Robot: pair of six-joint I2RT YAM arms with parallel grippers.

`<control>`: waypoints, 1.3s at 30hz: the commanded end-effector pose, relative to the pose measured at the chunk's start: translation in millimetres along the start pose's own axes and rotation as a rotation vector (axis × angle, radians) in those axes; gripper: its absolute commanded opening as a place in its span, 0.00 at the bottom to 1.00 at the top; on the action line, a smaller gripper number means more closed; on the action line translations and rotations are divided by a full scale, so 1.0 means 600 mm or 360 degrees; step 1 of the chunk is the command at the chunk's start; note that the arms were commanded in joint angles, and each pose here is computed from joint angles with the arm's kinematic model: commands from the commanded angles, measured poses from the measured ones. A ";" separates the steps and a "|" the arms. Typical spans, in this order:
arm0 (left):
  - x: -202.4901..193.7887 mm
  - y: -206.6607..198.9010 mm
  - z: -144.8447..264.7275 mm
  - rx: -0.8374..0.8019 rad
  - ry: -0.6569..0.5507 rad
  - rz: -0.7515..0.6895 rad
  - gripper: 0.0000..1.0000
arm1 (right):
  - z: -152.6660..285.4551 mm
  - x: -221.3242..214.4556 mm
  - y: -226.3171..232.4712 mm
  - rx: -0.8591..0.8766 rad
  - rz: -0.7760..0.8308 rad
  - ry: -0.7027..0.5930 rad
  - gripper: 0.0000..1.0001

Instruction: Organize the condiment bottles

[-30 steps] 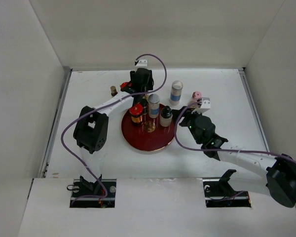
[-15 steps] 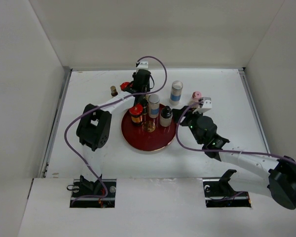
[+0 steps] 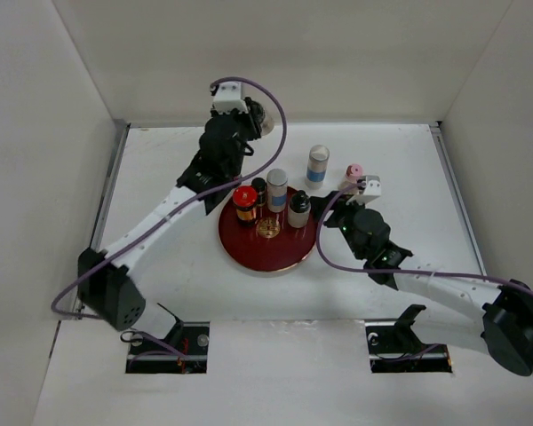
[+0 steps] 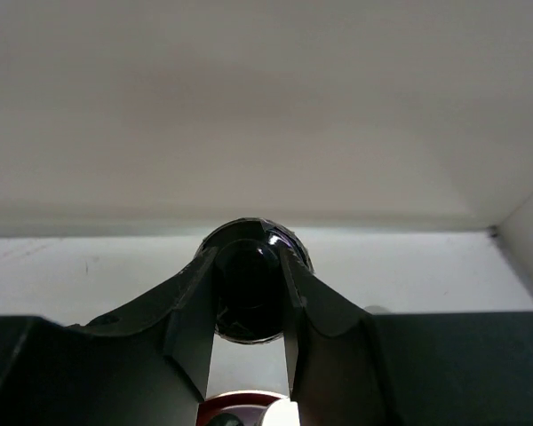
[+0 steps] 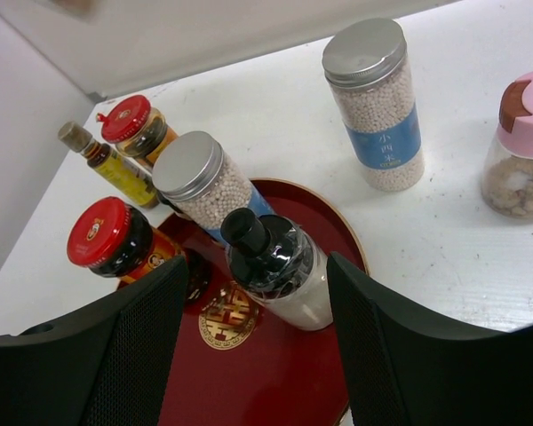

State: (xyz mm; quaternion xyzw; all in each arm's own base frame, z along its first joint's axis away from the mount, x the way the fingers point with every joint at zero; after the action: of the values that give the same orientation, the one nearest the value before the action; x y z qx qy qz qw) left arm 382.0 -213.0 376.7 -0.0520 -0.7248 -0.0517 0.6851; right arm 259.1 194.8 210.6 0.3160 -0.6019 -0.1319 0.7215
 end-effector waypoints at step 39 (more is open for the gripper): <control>-0.275 0.072 0.254 0.0153 0.0477 0.0002 0.21 | 0.008 0.020 0.015 0.0073 -0.0063 -0.0070 0.68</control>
State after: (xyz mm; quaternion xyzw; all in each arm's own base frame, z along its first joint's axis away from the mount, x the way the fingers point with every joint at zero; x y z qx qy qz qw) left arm 238.4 -137.2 190.9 0.0367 -0.5869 -0.0521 0.8072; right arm 255.2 191.4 217.4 0.3248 -0.6072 -0.1354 0.7124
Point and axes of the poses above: each gripper's point midway between its finger pads, its own z axis back along the fingers, its own y axis along the line the jaws close on, x = y × z, the point moved 6 cm from there along z, back along the fingers, and after that the axes turned 12 degrees about -z, right-handed, at the moved point
